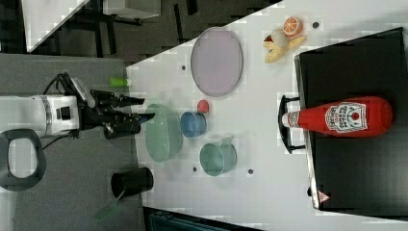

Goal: Pick Ketchup from oven and place it on table.

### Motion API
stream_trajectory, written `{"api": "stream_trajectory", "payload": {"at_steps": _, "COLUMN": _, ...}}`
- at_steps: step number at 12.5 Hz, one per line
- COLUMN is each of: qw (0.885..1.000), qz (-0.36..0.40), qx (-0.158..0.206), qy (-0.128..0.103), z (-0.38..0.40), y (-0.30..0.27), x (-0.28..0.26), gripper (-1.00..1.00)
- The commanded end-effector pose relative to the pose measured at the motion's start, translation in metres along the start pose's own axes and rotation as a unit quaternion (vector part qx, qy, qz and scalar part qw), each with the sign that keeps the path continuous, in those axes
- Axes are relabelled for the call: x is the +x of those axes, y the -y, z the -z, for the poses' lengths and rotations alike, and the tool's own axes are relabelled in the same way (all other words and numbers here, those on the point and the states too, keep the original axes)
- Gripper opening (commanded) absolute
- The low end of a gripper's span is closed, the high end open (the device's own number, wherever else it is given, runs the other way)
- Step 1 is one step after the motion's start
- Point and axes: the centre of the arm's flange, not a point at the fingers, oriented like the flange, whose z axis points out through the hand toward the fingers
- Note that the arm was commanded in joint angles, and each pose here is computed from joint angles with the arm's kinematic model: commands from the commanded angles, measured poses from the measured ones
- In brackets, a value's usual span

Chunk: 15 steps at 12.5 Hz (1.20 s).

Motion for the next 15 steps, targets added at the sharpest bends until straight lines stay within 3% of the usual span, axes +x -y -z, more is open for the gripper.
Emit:
{"api": "stream_trajectory", "payload": {"at_steps": 1, "qw": 0.999, "qz": -0.030, "qx": 0.009, "qy": -0.031, "z": 0.101, "y": -0.118, "x": -0.069, "gripper": 0.59}}
{"api": "stream_trajectory", "payload": {"at_steps": 3, "qw": 0.999, "qz": -0.032, "qx": 0.010, "qy": -0.031, "z": 0.101, "y": -0.120, "x": -0.068, "gripper": 1.00}}
{"api": "stream_trajectory", "payload": {"at_steps": 9, "qw": 0.995, "qz": -0.096, "qx": 0.021, "qy": -0.016, "z": 0.088, "y": -0.161, "x": -0.012, "gripper": 1.00}}
{"api": "stream_trajectory", "payload": {"at_steps": 11, "qw": 0.991, "qz": -0.135, "qx": 0.025, "qy": -0.009, "z": 0.072, "y": -0.185, "x": 0.024, "gripper": 1.00}}
{"api": "stream_trajectory", "payload": {"at_steps": 15, "qw": 0.978, "qz": -0.206, "qx": 0.034, "qy": -0.018, "z": 0.031, "y": -0.227, "x": 0.094, "gripper": 1.00}}
